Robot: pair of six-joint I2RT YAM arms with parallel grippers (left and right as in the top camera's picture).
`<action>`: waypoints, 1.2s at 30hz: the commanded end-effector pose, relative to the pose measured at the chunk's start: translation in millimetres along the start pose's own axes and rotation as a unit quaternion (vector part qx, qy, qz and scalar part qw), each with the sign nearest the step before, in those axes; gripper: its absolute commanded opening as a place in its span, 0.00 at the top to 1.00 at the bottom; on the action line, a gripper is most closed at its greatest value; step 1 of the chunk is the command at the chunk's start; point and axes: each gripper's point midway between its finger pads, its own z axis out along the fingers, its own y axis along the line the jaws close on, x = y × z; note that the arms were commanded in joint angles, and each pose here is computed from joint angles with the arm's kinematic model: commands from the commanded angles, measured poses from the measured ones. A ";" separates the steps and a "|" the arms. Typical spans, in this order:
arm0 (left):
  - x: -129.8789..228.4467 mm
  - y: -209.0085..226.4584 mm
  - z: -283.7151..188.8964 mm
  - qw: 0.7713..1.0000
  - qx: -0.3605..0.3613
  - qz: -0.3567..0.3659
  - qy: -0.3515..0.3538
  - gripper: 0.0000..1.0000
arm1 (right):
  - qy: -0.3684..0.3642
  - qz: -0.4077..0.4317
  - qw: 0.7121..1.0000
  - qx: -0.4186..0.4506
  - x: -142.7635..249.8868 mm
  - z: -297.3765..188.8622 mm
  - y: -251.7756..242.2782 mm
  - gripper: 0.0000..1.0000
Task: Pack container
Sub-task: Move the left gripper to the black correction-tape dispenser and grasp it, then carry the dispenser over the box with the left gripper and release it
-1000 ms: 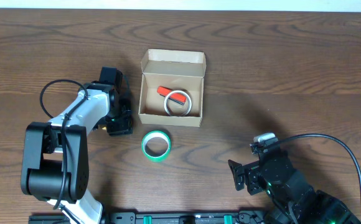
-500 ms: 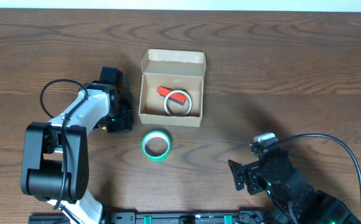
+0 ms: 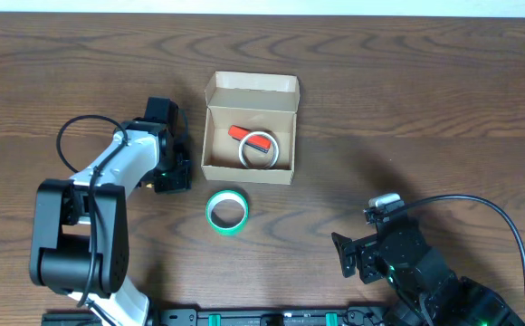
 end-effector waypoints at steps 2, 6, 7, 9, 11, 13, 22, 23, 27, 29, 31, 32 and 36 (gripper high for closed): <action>-6.0 -6.1 -16.4 0.999 0.027 0.003 -0.024 0.57 | -0.002 0.003 1.000 0.000 -0.1 -0.8 -0.2 0.01; -5.8 -10.7 -26.0 0.999 0.044 0.005 -0.027 0.57 | -0.002 0.003 1.000 0.000 -0.1 -0.8 -0.2 0.01; -5.6 -11.9 -28.7 0.998 0.049 0.006 -0.028 0.57 | -0.002 0.003 1.000 0.000 -0.1 -0.8 -0.2 0.01; -5.5 -14.1 -33.9 0.998 0.057 0.007 -0.031 0.57 | -0.002 0.003 1.000 0.000 -0.1 -0.8 -0.2 0.01; -5.2 -16.4 -39.5 0.997 0.067 0.007 -0.032 0.57 | -0.002 0.003 1.000 0.000 -0.1 -0.8 -0.2 0.01; -4.2 -18.9 -46.4 0.996 0.078 0.009 -0.032 0.57 | -0.002 0.003 1.000 0.000 -0.1 -0.8 -0.2 0.01; 1.6 -34.9 -81.2 0.990 0.133 0.016 -0.032 0.57 | -0.002 0.003 1.000 0.000 -0.1 -0.8 -0.2 0.01; 2.7 -37.5 -84.9 0.990 0.139 0.016 -0.031 0.57 | -0.002 0.003 1.000 0.000 -0.1 -0.8 -0.2 0.01; 10.4 -51.8 -103.4 0.986 0.165 0.028 -0.027 0.57 | -0.003 0.003 1.000 0.000 -0.3 -0.9 -0.1 0.01; 14.7 -59.8 -112.3 0.983 0.177 0.041 -0.026 0.57 | -0.002 0.003 1.000 0.000 -0.1 -0.8 -0.2 0.01; 19.5 -65.6 -120.9 0.981 0.185 0.053 -0.027 0.57 | -0.002 0.003 1.000 0.000 -0.1 -0.8 -0.2 0.01; 22.1 -67.7 -125.1 0.980 0.188 0.056 -0.027 0.57 | -0.002 0.003 1.000 0.000 -0.1 -0.8 -0.2 0.01; 35.8 -76.0 -144.3 0.976 0.200 0.083 -0.032 0.57 | -0.002 0.003 1.000 0.000 -0.1 -0.8 -0.2 0.01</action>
